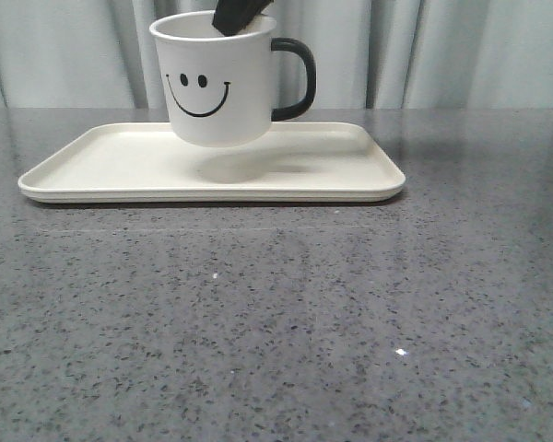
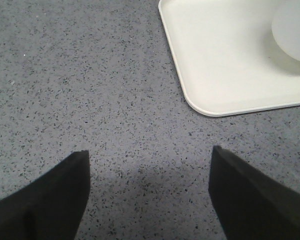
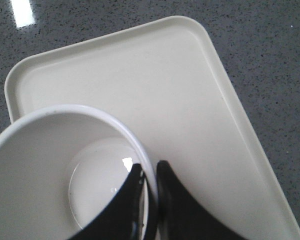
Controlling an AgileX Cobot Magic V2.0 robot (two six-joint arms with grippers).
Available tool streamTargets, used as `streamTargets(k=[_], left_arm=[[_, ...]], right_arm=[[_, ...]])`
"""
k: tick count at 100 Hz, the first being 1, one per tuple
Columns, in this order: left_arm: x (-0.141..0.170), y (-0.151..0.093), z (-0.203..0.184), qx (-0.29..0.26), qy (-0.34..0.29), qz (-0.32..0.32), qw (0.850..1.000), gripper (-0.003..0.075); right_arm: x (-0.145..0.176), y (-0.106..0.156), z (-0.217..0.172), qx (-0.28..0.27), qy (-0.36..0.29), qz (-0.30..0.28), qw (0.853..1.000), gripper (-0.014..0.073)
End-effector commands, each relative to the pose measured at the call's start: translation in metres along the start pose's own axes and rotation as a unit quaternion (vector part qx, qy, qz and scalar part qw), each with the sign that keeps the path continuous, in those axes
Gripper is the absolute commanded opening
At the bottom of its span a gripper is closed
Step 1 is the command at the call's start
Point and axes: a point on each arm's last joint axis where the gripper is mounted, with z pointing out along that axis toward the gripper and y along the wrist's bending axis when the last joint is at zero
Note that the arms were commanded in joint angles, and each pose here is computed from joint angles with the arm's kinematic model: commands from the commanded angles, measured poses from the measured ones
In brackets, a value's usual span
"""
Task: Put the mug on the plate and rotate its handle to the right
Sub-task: 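Grasp the mug rim with the right gripper and lift it slightly, then rotate the held mug so the smiley face turns toward the robot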
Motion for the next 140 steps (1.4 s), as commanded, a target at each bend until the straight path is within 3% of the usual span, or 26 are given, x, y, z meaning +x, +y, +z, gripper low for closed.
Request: streamTargets(k=[1,140], left_arm=[[-0.012,-0.001,-0.006,0.003,-0.045,-0.005,0.999,0.0494],[-0.012,-0.001,-0.006,0.003,-0.045,-0.005,0.999,0.0494]], right_arm=[[-0.016,0.02,-0.037,-0.024,-0.026,-0.026,0.999,-0.0061],[-0.001,0.021,-0.016,-0.063,-0.01,-0.063,0.996,-0.0061]])
